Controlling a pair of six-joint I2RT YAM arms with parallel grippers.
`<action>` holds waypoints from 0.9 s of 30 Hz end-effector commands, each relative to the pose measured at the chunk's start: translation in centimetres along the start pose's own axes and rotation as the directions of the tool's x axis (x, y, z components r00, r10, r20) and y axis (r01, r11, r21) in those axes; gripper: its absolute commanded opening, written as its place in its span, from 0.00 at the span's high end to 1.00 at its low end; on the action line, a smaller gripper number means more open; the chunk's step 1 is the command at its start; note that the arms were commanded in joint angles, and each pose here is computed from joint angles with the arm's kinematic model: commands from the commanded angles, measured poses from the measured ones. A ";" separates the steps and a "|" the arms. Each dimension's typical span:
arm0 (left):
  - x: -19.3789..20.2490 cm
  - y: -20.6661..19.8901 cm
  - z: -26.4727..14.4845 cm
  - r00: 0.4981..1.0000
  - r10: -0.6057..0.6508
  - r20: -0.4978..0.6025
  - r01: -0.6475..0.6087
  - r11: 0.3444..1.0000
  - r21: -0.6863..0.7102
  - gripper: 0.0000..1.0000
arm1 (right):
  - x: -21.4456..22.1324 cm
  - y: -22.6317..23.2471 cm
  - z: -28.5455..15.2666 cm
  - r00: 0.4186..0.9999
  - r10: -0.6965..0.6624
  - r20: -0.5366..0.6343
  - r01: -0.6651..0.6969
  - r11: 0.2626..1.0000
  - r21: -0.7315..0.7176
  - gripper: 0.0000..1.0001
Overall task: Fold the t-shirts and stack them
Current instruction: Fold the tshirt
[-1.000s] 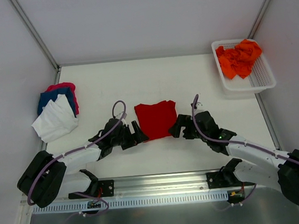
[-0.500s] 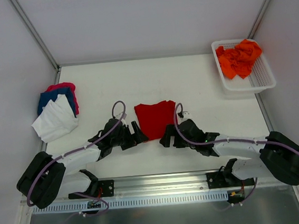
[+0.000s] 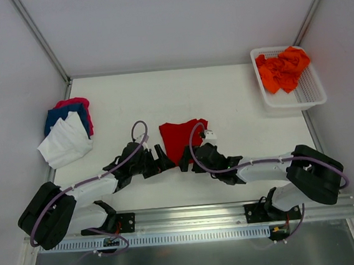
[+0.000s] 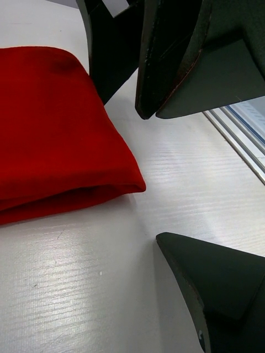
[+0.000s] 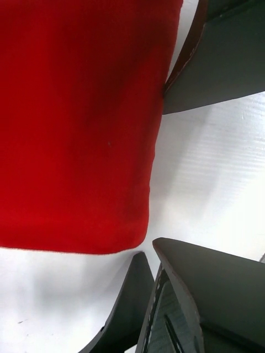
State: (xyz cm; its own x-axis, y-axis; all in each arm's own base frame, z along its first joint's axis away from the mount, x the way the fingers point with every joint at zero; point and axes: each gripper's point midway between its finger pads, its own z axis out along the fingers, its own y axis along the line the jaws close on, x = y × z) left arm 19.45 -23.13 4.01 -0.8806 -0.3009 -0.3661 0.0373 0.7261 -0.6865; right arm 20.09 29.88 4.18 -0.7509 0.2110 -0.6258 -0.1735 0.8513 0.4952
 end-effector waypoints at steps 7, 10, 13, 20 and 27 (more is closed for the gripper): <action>1.3 2.0 0.1 0.999 -0.023 -0.033 0.021 0.999 -0.049 0.13 | -2.9 1.3 -1.2 0.987 -0.051 0.151 0.039 0.996 0.082 0.00; 1.4 2.0 0.1 0.999 -0.029 -0.036 0.027 0.999 -0.045 0.13 | -2.8 1.0 -1.2 0.983 -0.077 0.166 0.056 0.990 0.127 0.01; 1.6 2.1 0.1 0.999 -0.031 -0.040 0.029 0.999 -0.041 0.13 | -2.1 0.7 -0.7 0.983 -0.089 0.162 0.062 0.984 0.168 0.01; 1.7 2.2 -0.3 0.999 -0.032 -0.022 0.031 0.999 -0.035 0.13 | -1.2 2.8 -0.4 0.970 -0.154 0.186 0.126 0.980 0.154 0.01; 1.7 1.9 -0.4 0.999 -0.032 -0.022 0.032 0.999 -0.017 0.13 | -1.7 4.2 -1.7 0.882 -0.470 -0.037 0.462 0.845 0.269 0.00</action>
State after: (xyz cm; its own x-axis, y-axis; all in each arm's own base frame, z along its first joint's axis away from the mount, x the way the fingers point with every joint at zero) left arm 19.17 -22.93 4.11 -0.8689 -0.3287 -0.3701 0.0416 0.6966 -0.7163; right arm 20.14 31.02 5.94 -0.6150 -0.1342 -0.7770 -0.2465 0.9687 0.0278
